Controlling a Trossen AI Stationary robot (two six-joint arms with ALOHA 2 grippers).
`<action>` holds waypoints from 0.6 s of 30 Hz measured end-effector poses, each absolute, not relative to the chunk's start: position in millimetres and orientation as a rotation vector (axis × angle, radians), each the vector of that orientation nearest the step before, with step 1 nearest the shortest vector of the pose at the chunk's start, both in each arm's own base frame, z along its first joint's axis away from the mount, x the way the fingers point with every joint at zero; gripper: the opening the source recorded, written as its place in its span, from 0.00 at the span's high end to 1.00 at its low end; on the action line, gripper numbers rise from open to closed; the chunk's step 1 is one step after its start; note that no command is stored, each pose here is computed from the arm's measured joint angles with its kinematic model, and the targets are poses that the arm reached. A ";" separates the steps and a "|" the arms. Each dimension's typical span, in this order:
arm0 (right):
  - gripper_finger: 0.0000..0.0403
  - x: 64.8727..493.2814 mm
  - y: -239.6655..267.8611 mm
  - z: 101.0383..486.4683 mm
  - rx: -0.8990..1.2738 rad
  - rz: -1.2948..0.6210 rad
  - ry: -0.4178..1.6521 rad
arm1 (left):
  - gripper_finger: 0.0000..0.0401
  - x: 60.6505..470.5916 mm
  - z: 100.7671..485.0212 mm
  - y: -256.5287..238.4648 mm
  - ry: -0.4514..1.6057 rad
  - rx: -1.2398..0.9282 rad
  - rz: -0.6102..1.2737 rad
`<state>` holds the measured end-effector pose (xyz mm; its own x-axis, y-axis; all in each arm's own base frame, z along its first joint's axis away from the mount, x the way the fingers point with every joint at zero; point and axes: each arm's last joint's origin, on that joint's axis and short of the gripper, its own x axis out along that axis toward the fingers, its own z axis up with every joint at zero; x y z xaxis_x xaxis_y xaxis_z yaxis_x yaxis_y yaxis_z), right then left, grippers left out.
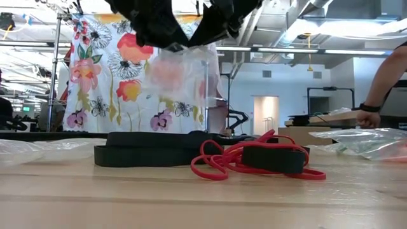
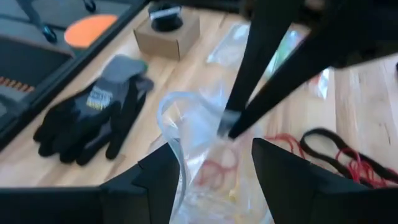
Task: Sort rubber bands
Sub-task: Open the transparent zip bag
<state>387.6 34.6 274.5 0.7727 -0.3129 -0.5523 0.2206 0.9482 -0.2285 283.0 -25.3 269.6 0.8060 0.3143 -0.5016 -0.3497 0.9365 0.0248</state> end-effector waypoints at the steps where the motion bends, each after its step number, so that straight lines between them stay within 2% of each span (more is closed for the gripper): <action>1: 1.00 387.2 34.2 274.2 -0.159 -0.299 0.630 | 0.51 282.4 268.5 -25.3 0.536 -0.076 0.358; 5: 1.00 381.8 29.9 268.0 -0.160 -0.344 0.708 | 0.51 281.1 267.0 -24.8 0.552 -0.064 0.376; 8: 1.00 379.3 27.7 265.7 -0.161 -0.376 0.739 | 0.51 281.1 266.9 -24.8 0.570 0.021 0.349; 13: 1.00 375.9 29.0 264.7 -0.163 -0.375 0.770 | 0.43 282.2 263.8 -24.8 0.586 0.061 0.350; 18: 1.00 362.7 25.0 258.9 -0.162 -0.429 0.900 | 0.36 279.9 266.3 -21.5 0.564 0.088 0.465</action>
